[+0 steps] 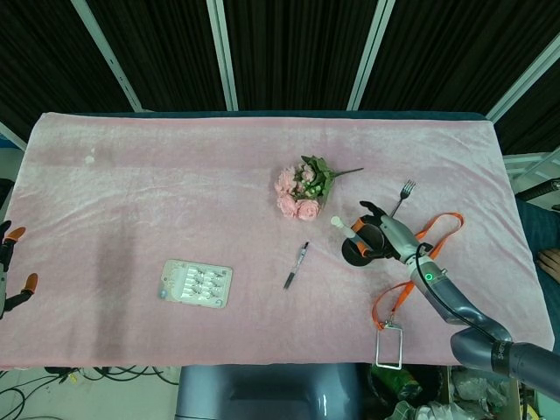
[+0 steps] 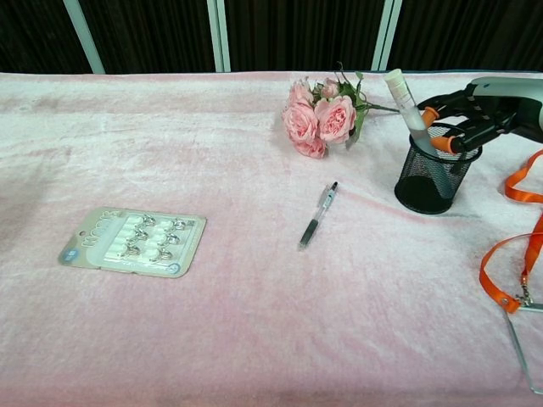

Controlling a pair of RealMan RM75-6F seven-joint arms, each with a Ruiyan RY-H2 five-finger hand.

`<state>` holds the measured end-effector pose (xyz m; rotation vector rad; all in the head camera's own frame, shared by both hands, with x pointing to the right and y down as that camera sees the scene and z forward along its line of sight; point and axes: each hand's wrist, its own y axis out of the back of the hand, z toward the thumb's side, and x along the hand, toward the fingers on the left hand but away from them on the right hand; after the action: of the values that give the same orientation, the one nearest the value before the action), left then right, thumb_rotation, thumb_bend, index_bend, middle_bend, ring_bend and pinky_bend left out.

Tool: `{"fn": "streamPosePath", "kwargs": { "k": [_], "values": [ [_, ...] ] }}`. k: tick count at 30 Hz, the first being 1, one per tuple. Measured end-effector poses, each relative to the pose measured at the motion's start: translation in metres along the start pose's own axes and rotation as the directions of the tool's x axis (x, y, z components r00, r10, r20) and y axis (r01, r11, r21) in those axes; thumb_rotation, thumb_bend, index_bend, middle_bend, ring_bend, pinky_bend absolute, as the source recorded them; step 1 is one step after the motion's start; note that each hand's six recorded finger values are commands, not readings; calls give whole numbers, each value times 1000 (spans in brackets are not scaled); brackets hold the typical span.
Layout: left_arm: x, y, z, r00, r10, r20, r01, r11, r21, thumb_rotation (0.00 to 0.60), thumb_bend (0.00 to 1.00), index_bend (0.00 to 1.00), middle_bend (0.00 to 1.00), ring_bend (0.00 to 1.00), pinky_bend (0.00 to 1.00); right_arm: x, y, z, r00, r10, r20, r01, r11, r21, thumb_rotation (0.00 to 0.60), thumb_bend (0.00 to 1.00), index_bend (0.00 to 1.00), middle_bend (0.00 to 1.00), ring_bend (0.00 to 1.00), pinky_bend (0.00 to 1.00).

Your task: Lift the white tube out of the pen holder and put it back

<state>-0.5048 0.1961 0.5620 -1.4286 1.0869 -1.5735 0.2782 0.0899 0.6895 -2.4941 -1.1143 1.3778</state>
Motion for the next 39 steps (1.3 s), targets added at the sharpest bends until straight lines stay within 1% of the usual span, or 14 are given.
{"fn": "streamPosePath", "kwargs": {
  "k": [10,15,18,20,21,23,25,28,30,33,34,36,37,39],
  "values": [
    [-1,0,1,1000,-1,-1,1,1000,3,600,355,111,19,0,47,6,12,6,1000,-16,-13,16,1000,-9,600,381,391,20,29,171],
    [-1,1,0,1000,0,-3,0,1000,5,600,355,111,19,0,47,14,26,17,996,-62,-56,60,998,-37,600,381,289,20,30,171],
    [-1,1,0,1000,-2,-4,2,1000,5,600,355,110,19,0,47,21,36,23,990,-103,-93,99,994,-41,600,374,246,20,32,171],
    [-1,0,0,1000,-6,-4,6,1000,7,600,355,110,19,0,47,29,44,28,982,-144,-125,141,990,-30,600,361,240,20,33,171],
    [-1,0,0,1000,-9,-2,9,1000,8,600,355,110,19,0,47,34,48,29,976,-165,-142,164,986,-22,600,355,239,20,34,171],
    [-1,-1,1,1000,-12,-1,12,1000,7,600,355,110,19,0,47,47,59,34,957,-225,-183,229,973,2,600,351,233,20,35,171],
    [-2,0,1,1000,-11,-1,11,1000,6,600,355,110,19,0,47,66,68,37,933,-285,-219,300,953,35,600,350,226,20,35,171],
    [-2,0,1,1000,-10,0,10,1000,5,600,355,110,19,0,47,97,74,36,905,-349,-245,383,918,104,600,349,219,20,34,171],
    [-3,1,1,1000,-11,0,11,1000,4,600,355,109,20,0,47,115,74,32,892,-378,-248,422,893,158,600,341,211,18,34,171],
    [-4,2,0,1000,-9,-1,9,1000,2,600,355,104,20,0,47,144,71,19,874,-423,-240,477,840,257,600,316,184,16,31,171],
    [-5,3,0,1000,-7,-1,7,1000,1,600,355,101,20,0,47,154,69,13,867,-439,-234,494,817,299,600,306,172,16,30,171],
    [-6,4,0,1000,-3,2,3,1000,-3,600,355,100,20,0,47,167,64,2,864,-454,-218,503,783,365,600,291,158,16,29,171],
    [-6,5,1,1000,-2,4,2,1000,-5,600,354,100,21,0,47,174,60,-6,865,-459,-202,500,763,411,600,286,153,16,29,171],
    [-7,6,2,1000,1,10,-1,1000,-9,600,354,99,21,0,47,184,54,-19,868,-464,-176,487,732,477,600,283,150,16,28,171]
  ]
}}
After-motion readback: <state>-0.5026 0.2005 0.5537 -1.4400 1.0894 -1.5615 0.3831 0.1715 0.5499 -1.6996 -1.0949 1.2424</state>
